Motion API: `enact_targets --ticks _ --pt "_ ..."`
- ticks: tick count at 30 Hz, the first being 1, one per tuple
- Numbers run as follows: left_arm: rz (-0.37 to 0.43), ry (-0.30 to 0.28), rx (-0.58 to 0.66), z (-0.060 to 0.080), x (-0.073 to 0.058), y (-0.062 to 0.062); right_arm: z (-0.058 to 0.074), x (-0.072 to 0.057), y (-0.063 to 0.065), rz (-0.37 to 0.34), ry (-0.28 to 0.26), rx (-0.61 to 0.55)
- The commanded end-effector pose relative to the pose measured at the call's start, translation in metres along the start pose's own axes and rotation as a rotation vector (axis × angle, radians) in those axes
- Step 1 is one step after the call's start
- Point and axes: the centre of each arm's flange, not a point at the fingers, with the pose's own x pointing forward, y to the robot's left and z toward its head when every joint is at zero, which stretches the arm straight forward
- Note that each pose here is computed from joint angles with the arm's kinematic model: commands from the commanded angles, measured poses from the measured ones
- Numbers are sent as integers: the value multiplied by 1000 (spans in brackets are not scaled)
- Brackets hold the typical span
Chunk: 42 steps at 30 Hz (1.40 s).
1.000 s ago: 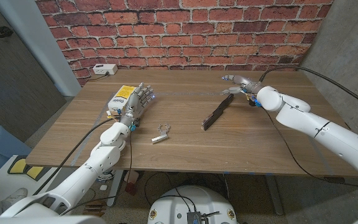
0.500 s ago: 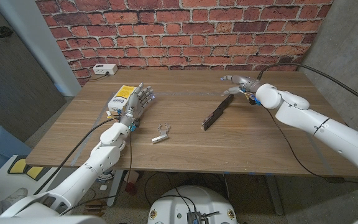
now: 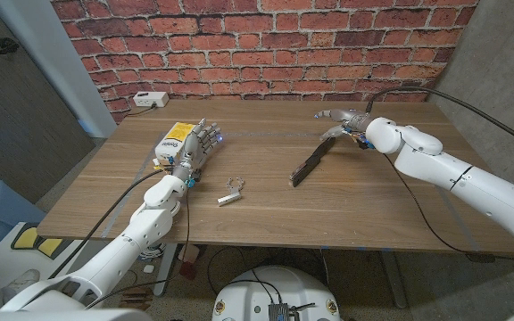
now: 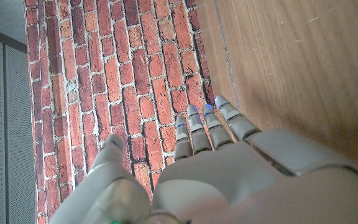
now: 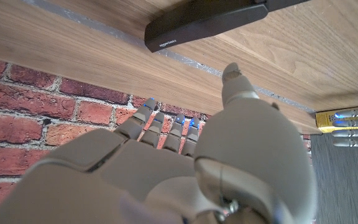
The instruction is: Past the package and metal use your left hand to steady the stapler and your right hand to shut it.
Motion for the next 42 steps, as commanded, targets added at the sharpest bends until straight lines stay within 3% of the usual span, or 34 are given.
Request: enact_targets --ticks 1,28,42 --pt "9 -8 -12 -2 -2 -2 10 3 -1 28 5 -99" --pt "37 -4 -33 -9 -14 -5 12 5 4 73 15 -225" --pt "33 -6 -51 -14 -12 -4 15 9 7 89 25 -281"
